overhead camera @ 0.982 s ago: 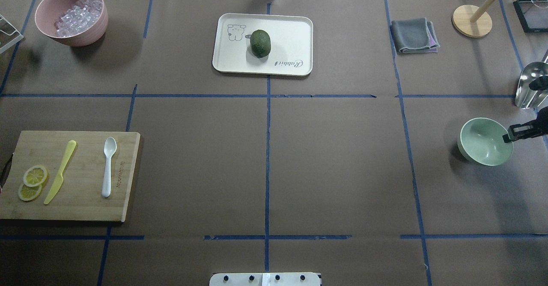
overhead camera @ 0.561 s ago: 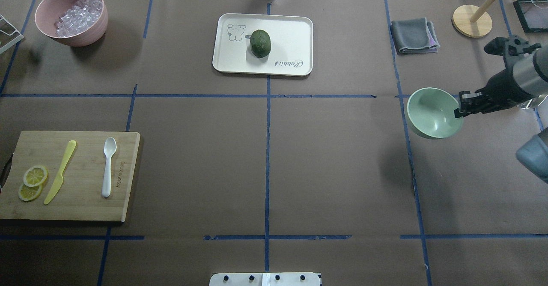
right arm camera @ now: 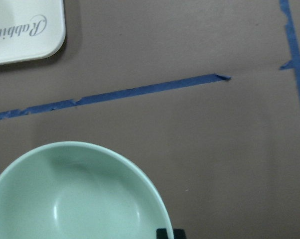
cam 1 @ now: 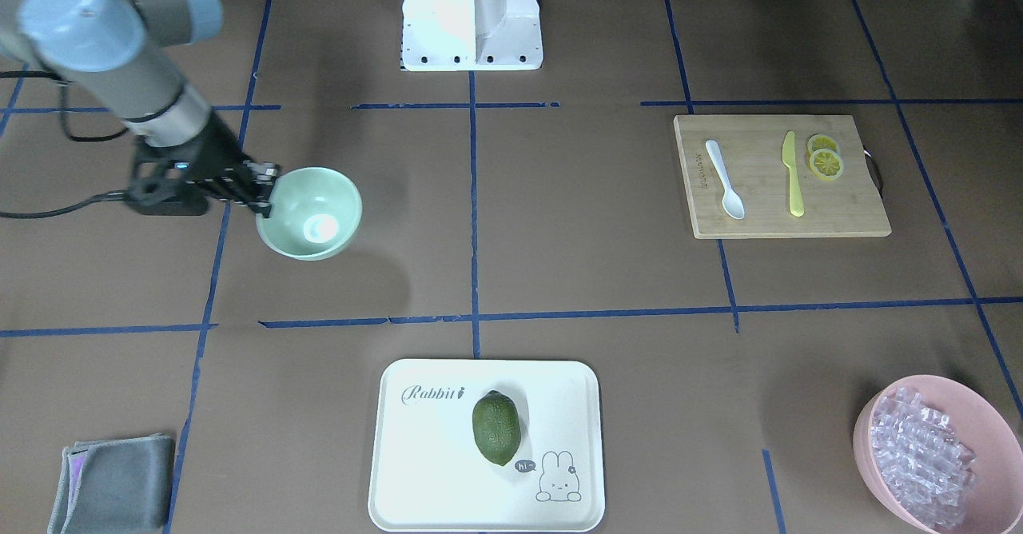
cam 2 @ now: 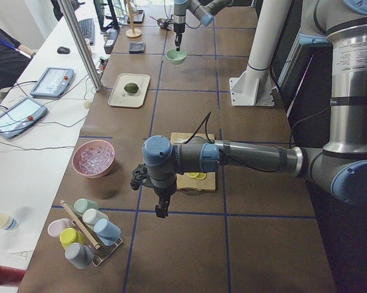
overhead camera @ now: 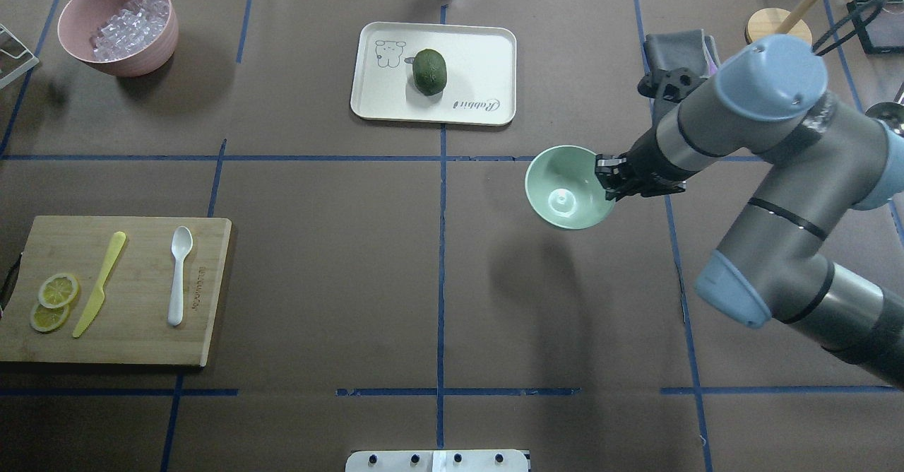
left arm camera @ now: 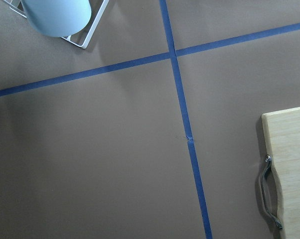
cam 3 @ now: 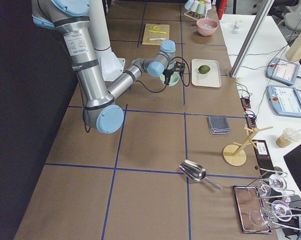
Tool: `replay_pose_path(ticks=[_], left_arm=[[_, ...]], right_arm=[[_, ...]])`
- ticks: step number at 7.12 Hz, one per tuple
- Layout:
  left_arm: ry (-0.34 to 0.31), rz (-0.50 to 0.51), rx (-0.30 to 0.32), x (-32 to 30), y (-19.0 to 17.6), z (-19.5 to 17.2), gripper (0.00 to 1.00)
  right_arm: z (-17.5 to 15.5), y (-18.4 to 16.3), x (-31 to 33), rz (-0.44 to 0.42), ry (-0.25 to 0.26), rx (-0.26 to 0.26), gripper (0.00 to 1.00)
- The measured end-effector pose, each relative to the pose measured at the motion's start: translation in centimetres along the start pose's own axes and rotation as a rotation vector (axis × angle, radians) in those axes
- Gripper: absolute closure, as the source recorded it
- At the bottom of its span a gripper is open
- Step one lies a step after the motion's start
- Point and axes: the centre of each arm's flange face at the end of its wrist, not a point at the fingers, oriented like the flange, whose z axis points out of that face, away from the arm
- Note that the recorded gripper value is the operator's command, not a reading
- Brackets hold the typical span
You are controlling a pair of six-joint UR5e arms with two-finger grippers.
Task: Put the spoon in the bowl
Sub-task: 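Carry the bowl with the right gripper toward the table center and lower it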
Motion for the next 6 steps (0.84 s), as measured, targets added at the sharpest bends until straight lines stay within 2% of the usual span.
replay_pose_path(ticks=[3,6], left_arm=[[0.001,0.003,-0.004,0.2,-0.1,0.1,0.0],[0.002,0.006,-0.006,0.3,-0.1,0.2,0.0]], right_arm=[[4.5,5.2,-9.8,0.085,0.014,0.038,1.0],[7.8,6.1,-14.5,0.136,0.04,0.051,1.0]])
